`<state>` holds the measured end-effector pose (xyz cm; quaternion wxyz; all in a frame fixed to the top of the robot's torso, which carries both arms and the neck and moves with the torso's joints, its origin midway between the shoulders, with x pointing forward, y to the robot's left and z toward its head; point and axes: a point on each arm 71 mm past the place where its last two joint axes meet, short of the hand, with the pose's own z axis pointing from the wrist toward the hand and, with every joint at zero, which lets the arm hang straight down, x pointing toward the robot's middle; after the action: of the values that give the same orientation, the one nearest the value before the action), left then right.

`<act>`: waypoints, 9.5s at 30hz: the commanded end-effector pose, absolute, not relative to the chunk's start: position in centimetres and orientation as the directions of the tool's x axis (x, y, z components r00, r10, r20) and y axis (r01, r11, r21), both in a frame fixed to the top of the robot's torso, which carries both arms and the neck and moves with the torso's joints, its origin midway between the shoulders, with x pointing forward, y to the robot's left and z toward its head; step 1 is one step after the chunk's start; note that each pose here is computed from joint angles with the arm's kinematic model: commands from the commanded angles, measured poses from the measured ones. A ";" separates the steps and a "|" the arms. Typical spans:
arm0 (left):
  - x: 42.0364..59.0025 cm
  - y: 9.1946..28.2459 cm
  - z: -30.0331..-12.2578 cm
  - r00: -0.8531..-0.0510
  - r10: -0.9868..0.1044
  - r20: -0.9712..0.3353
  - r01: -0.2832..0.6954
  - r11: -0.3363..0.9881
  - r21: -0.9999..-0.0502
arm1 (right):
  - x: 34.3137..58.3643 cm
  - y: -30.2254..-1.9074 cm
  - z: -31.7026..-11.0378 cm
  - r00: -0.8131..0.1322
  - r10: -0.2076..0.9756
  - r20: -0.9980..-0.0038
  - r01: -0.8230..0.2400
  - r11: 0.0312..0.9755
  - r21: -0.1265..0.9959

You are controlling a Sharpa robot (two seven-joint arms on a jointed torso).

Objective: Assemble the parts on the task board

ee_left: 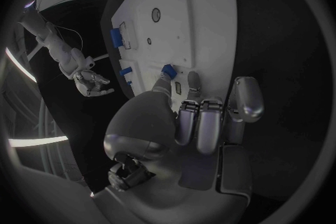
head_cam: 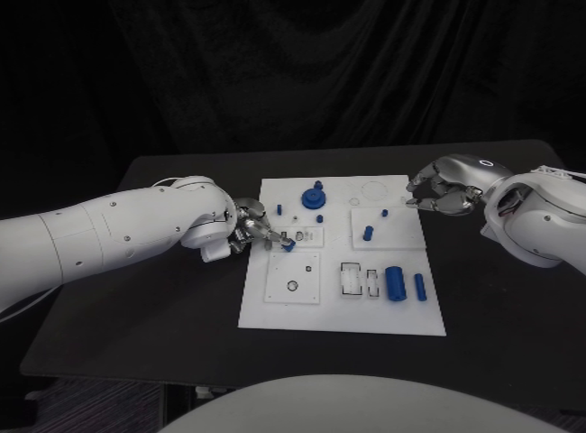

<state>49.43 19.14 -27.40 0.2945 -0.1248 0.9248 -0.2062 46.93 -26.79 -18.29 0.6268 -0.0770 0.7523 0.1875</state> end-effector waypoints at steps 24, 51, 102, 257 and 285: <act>48.8 20.2 -29.5 -0.785 -0.357 -0.507 -0.149 0.902 -0.406 | 46.9 -27.1 -18.7 -0.232 0.101 -0.967 -0.326 0.929 0.175; 49.0 20.7 -29.4 -0.772 -0.372 -0.516 -0.145 0.893 -0.426 | 46.8 -27.1 -19.0 -0.251 0.090 -0.964 -0.324 0.930 0.171; 49.3 22.5 -29.3 -0.804 -0.352 -0.479 -0.079 0.862 -0.501 | 46.7 -27.4 -19.4 -0.294 0.102 -0.950 -0.296 0.936 0.192; 43.6 24.4 -25.3 -0.581 -0.433 -0.689 0.325 0.653 -0.685 | 42.4 -9.2 -26.2 -0.231 -0.070 -0.971 -0.749 0.649 0.131; 43.7 24.4 -25.8 -0.605 -0.452 -0.656 0.281 0.649 -0.707 | 42.7 -9.9 -26.8 -0.293 -0.109 -0.950 -0.693 0.709 0.132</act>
<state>43.78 24.50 -25.68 0.4495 -0.0478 0.7921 -0.4101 42.67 -9.72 -26.54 0.5371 -0.2707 0.7447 0.2891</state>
